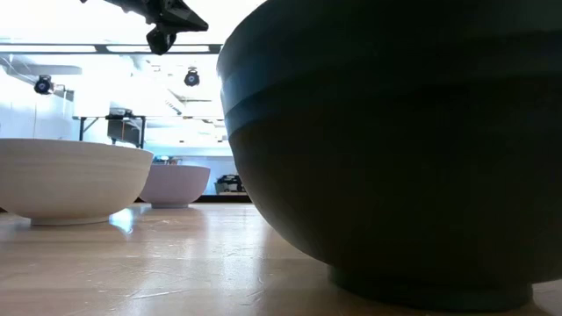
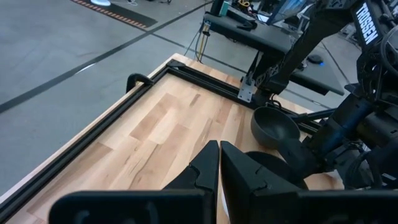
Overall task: Nest bowls inside each other
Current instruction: Stack the black bowl on the pink bowl
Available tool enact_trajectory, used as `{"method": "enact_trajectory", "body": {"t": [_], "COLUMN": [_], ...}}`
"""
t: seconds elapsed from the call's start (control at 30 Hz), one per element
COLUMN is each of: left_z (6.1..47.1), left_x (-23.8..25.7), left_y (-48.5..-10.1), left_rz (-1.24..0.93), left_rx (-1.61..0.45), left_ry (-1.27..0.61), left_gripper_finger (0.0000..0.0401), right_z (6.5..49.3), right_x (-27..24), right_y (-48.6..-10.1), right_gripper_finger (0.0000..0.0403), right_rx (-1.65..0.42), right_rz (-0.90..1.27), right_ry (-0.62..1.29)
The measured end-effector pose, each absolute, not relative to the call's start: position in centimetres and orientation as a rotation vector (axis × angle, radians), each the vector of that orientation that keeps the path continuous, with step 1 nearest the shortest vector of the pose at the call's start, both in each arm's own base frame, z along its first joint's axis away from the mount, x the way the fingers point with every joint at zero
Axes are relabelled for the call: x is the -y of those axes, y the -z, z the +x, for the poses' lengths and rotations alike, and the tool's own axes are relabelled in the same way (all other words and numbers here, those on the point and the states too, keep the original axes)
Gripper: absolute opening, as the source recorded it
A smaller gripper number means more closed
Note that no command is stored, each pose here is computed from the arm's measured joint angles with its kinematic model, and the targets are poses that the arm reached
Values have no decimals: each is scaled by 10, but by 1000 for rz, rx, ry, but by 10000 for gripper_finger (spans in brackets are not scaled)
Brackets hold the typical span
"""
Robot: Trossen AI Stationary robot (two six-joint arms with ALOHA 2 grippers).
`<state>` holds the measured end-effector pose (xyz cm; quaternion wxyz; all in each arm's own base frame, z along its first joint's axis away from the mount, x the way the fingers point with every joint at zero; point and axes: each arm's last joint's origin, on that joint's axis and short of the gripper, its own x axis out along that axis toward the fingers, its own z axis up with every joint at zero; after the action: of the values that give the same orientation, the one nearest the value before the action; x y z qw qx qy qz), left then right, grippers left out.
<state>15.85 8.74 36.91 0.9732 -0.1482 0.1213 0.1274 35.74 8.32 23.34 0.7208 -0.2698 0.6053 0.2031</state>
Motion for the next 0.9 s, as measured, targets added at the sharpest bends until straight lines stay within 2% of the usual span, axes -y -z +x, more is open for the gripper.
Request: {"method": "enact_trajectory", "body": {"t": [0.37,0.73,0.9], "left_z": [158,152,147], "left_x": [-87,-83,-80], "left_y": [-366,-359,-362], "left_rz": [-311,-349,-341], "left_rx": [-272,-358,-340], "left_ry": [-259,-266,-263], "left_gripper_finger": [0,0,0], "right_z": [360,362,366], "right_x": [-77,-71,-72], "right_y": [-233,-238,-260], "right_gripper_finger": [16,102,114], "right_rx": [-1333,-1325,-1246], "right_rz": [-570,-503,-502], "right_ry": [-428,-429,-415]}}
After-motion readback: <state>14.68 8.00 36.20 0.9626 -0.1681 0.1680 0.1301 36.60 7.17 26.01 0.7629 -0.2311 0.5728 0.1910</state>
